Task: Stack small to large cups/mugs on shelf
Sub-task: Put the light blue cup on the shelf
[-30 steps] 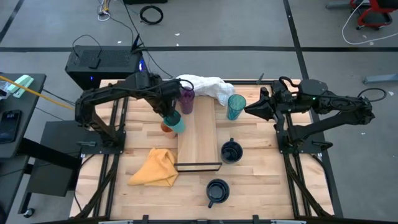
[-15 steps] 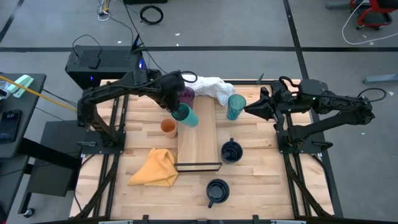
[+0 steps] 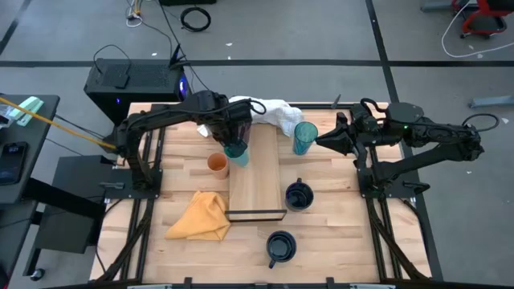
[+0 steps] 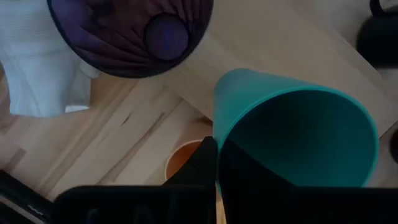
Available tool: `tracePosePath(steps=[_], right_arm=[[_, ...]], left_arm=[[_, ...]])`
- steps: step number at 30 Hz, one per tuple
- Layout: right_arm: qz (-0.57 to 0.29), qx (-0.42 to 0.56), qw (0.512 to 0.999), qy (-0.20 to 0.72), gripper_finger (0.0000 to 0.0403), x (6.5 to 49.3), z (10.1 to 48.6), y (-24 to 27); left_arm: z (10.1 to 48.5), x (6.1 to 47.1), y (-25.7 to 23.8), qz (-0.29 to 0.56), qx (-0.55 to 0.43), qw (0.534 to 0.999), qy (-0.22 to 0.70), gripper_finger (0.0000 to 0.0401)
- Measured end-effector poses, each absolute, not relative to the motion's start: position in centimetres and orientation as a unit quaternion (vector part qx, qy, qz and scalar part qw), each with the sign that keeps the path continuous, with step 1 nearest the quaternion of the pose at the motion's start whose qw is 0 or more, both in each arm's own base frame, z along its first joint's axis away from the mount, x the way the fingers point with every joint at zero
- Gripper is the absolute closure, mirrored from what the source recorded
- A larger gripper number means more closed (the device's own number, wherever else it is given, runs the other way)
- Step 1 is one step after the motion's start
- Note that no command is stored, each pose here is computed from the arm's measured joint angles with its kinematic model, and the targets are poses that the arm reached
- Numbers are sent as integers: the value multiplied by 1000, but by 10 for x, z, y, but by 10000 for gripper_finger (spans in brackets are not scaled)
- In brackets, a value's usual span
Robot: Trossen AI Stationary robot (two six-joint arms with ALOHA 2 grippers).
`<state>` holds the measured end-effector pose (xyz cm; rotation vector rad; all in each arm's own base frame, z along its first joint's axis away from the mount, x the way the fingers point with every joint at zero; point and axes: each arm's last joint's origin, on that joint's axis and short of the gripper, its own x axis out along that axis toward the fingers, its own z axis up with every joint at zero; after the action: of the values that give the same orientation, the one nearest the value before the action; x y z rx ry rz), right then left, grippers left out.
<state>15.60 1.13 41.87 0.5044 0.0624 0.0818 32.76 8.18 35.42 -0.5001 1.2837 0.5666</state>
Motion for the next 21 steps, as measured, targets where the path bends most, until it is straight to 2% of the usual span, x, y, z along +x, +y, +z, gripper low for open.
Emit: tracePosePath(steps=[6, 21], right_arm=[[41, 249, 967, 30, 351, 156, 419, 11], [41, 249, 967, 29, 351, 156, 419, 11]], left_arm=[[352, 332, 89, 263, -234, 740, 573, 392], [329, 341, 94, 282, -245, 698, 611, 392]])
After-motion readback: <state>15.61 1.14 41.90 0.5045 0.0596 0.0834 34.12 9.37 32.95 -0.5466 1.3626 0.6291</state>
